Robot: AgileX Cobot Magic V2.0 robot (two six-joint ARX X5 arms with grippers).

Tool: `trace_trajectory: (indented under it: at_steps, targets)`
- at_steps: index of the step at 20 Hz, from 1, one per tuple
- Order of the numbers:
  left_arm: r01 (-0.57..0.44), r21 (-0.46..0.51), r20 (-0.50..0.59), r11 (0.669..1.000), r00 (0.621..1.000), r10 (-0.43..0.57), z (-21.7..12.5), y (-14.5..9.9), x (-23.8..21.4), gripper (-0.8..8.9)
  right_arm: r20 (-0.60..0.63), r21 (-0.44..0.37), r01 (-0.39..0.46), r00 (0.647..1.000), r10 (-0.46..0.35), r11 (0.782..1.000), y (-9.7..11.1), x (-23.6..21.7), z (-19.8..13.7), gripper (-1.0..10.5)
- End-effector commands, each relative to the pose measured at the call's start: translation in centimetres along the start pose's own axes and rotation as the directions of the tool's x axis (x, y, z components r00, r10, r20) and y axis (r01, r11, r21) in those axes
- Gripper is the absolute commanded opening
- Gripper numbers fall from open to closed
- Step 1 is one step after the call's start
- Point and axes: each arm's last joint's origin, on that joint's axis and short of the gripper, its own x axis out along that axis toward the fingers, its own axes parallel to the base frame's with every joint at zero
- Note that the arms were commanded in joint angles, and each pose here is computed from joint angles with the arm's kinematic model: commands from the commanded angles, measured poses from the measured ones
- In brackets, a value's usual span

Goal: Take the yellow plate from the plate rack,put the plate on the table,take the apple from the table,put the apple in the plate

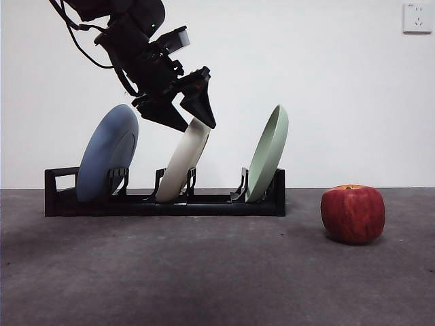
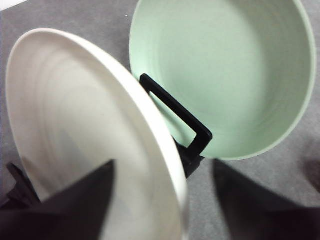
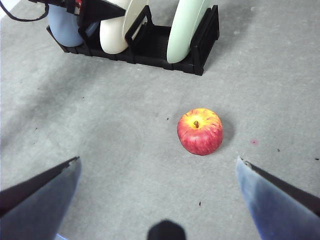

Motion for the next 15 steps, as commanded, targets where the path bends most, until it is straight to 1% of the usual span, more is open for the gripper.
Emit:
trace_trajectory:
  at_steps: [1,3,4,7,8,13,15]
  targets:
    - [0.009,-0.012,-0.017,1.0,1.0,-0.009,-0.34,0.0,0.58,1.17,0.007,0.0,-0.003,1.0,0.003,1.0,0.05,-0.09,0.12,6.0]
    - [0.021,-0.019,-0.02,1.0,1.0,-0.021,-0.38,-0.04,0.58,1.16,0.007,0.001,-0.003,1.0,0.003,1.0,0.05,-0.09,0.12,6.0]
    - [0.044,-0.022,-0.02,0.999,0.999,-0.045,-0.41,-0.11,0.58,1.15,0.007,0.0,-0.003,1.0,0.003,1.0,0.05,-0.09,0.12,6.0]
    - [0.074,-0.027,-0.022,0.997,0.997,-0.074,-0.48,-0.1,0.54,0.06,0.006,0.001,-0.003,1.0,0.003,1.0,0.05,-0.09,0.12,6.0]
    - [0.085,-0.028,-0.021,0.996,0.996,-0.085,-0.49,-0.13,0.54,-0.06,0.006,0.001,-0.003,1.0,0.003,1.0,0.05,-0.09,0.12,6.0]
    - [0.087,-0.052,-0.022,0.995,0.996,-0.089,-0.5,-0.14,0.53,-0.06,0.006,0.001,-0.003,1.0,0.003,1.0,0.05,-0.09,0.12,6.0]
    - [0.114,-0.06,-0.016,0.992,0.993,-0.115,-0.47,-0.16,0.49,-0.06,0.006,0.001,-0.003,1.0,0.003,1.0,0.05,-0.09,0.12,6.0]
